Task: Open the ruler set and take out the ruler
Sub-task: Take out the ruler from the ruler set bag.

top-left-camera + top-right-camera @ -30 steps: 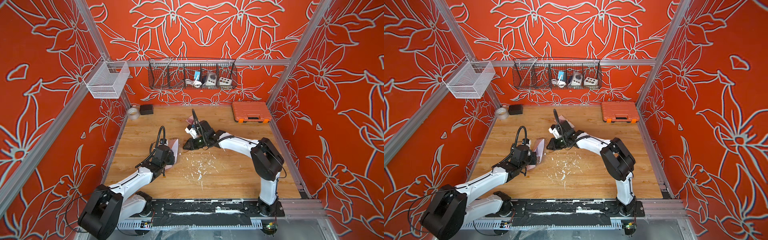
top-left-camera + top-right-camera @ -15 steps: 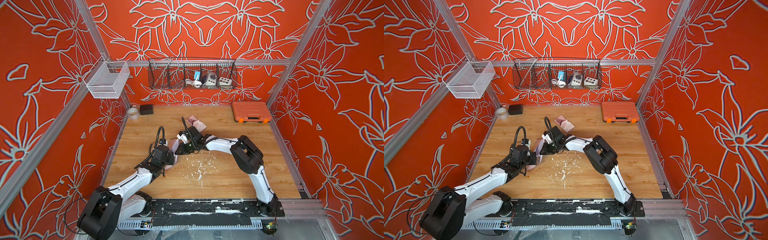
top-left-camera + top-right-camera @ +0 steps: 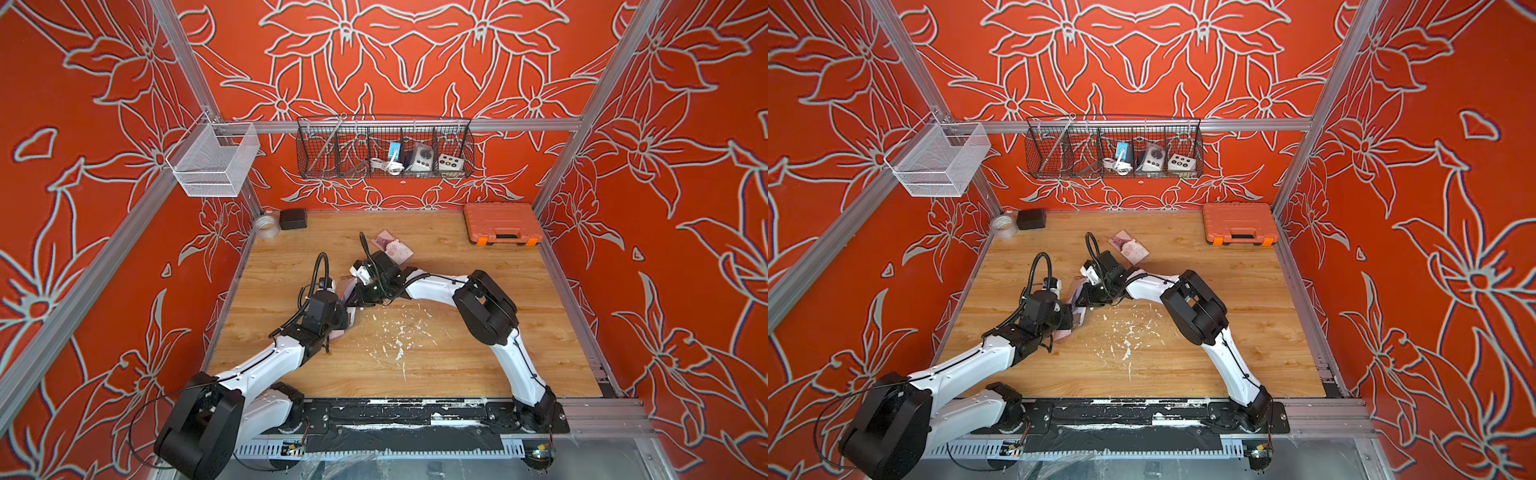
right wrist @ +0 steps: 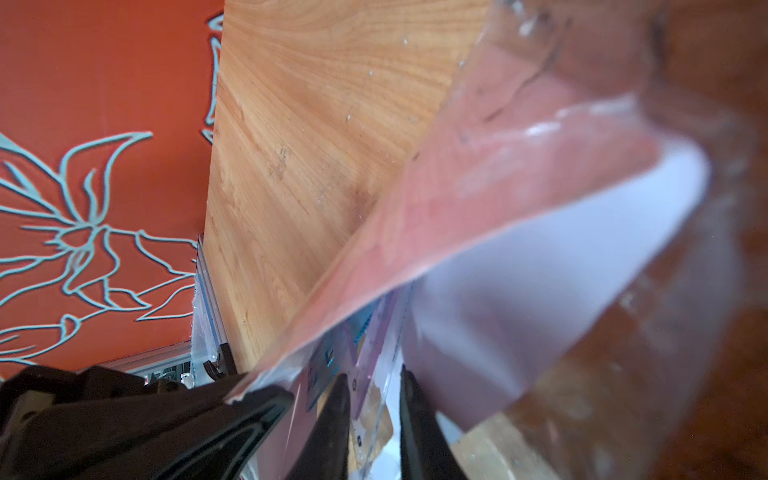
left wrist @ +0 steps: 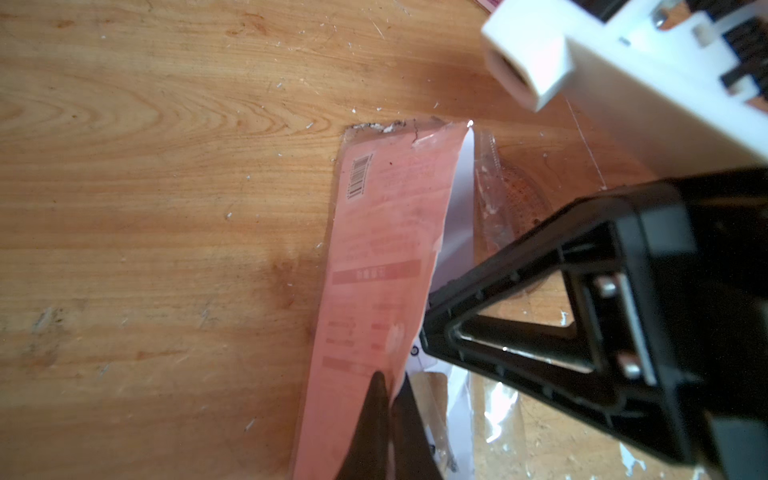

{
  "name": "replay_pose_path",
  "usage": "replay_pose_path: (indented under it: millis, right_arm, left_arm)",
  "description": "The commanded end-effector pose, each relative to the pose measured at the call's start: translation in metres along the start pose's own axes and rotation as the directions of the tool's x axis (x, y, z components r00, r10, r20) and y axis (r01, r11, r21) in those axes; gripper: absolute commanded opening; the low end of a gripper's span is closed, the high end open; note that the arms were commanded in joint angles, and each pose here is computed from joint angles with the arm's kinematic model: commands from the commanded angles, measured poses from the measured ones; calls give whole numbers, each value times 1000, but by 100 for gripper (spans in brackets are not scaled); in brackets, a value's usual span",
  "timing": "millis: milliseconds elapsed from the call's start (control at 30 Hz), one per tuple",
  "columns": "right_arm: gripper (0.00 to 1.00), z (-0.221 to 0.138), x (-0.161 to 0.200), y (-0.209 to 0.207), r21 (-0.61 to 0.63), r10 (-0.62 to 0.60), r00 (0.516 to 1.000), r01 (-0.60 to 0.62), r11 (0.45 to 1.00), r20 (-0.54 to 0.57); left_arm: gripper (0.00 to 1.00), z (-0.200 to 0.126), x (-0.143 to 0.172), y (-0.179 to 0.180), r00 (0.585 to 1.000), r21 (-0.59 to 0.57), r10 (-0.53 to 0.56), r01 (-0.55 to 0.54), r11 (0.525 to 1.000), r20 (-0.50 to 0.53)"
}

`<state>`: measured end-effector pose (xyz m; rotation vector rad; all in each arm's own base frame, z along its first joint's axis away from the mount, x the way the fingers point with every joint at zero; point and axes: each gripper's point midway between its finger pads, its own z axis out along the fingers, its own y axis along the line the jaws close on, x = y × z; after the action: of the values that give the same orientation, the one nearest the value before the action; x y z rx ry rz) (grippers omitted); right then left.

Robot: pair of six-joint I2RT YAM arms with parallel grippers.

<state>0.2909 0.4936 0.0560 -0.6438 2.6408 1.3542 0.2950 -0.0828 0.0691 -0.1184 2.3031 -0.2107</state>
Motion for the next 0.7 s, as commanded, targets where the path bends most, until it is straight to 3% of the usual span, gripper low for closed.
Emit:
replay_pose_path:
  millis: [0,167,433,667]
  right_arm:
    - [22,11,5,1,-7,13,1000,-14,1000,-28]
    - [20,14,7,7,-13,2,999,-3,1000,-43]
    - [1,11,7,12,-10,-4,999,3,1000,-42]
    - [0,-15,2,26,25,-39,999,39,999,-20]
  left_arm:
    - [0,-1,-3,1,1000,2,-14,14,1000,19]
    - [0,-1,-2,2,1000,-2,-13,13,1000,16]
    - [0,-1,-2,4,1000,-12,-16,17,1000,15]
    - [0,-1,-2,5,1000,-20,-21,21,1000,16]
